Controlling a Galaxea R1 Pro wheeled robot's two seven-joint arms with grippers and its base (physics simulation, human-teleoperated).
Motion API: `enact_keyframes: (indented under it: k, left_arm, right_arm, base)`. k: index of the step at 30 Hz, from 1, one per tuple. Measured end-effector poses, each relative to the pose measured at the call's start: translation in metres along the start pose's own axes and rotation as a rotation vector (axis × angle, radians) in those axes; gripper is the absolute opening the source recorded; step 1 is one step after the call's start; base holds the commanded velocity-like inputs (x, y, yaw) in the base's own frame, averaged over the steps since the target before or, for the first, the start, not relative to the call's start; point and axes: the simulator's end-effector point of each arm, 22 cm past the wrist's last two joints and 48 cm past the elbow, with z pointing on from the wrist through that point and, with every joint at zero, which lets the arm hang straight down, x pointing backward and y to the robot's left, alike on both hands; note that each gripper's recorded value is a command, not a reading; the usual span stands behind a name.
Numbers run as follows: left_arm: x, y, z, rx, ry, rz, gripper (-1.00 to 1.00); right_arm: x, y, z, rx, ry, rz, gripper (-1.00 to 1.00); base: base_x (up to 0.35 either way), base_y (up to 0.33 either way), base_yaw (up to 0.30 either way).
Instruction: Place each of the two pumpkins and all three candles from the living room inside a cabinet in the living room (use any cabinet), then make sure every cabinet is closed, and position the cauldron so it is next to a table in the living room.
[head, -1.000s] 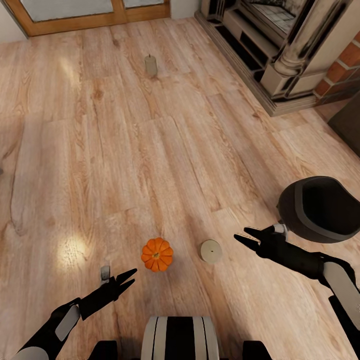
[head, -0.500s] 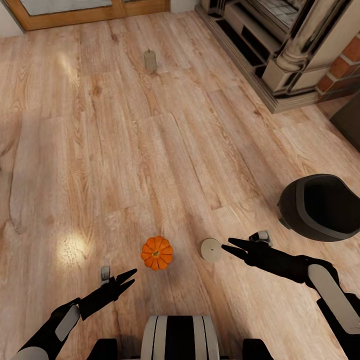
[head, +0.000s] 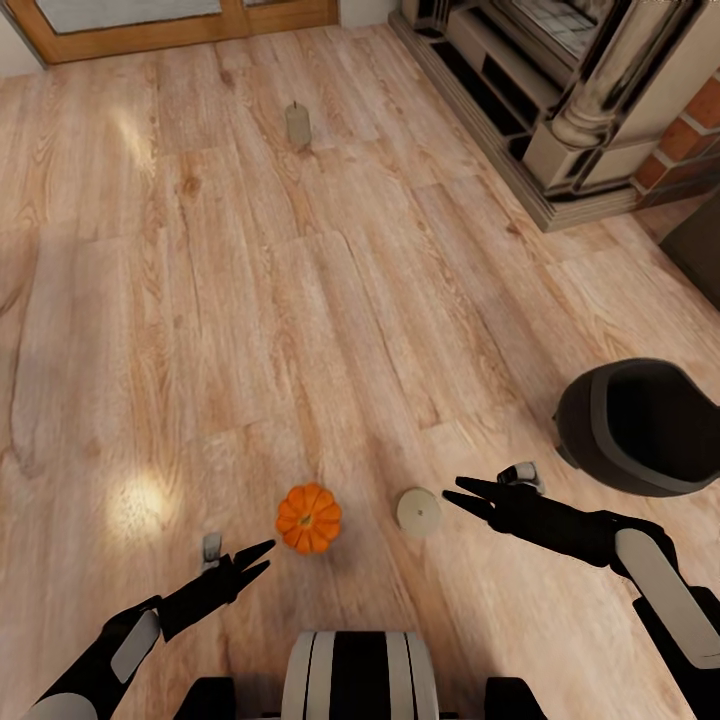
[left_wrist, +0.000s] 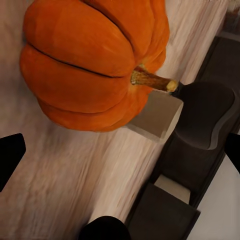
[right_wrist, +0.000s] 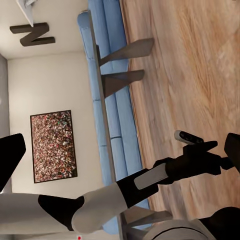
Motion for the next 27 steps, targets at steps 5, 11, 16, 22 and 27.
enact_keyframes:
  k: [5,11,16,22,27]
  left_arm:
    - [0.0,0.0,0.0,-0.001,0.0,-0.001,1.0]
    - [0.0,0.001,-0.001,-0.001,-0.001,-0.002,1.0]
    - [-0.001,0.0,-0.001,-0.001,-0.002,-0.002,1.0]
    - [-0.003,0.002,-0.003,-0.005,-0.01,-0.003,1.0]
    - [-0.005,0.027,-0.006,-0.12,-0.016,-0.01,1.0]
  right_arm:
    - [0.0,0.0,0.0,0.001,0.0,0.0,1.0]
    - [0.0,0.0,0.0,-0.001,0.0,0.0,1.0]
    - [0.0,0.0,0.0,0.0,0.0,0.0,1.0]
    - [0.0,0.0,0.0,0.001,0.0,0.0,1.0]
    - [0.0,0.0,0.0,0.001,0.0,0.001,1.0]
  base:
    - [0.035,-0.029,0.0]
    - [0.065,-0.048,0.0]
    - [0.064,0.03,0.0]
    - [0.028,0.019,0.0]
    - [0.002,0.001,0.0]
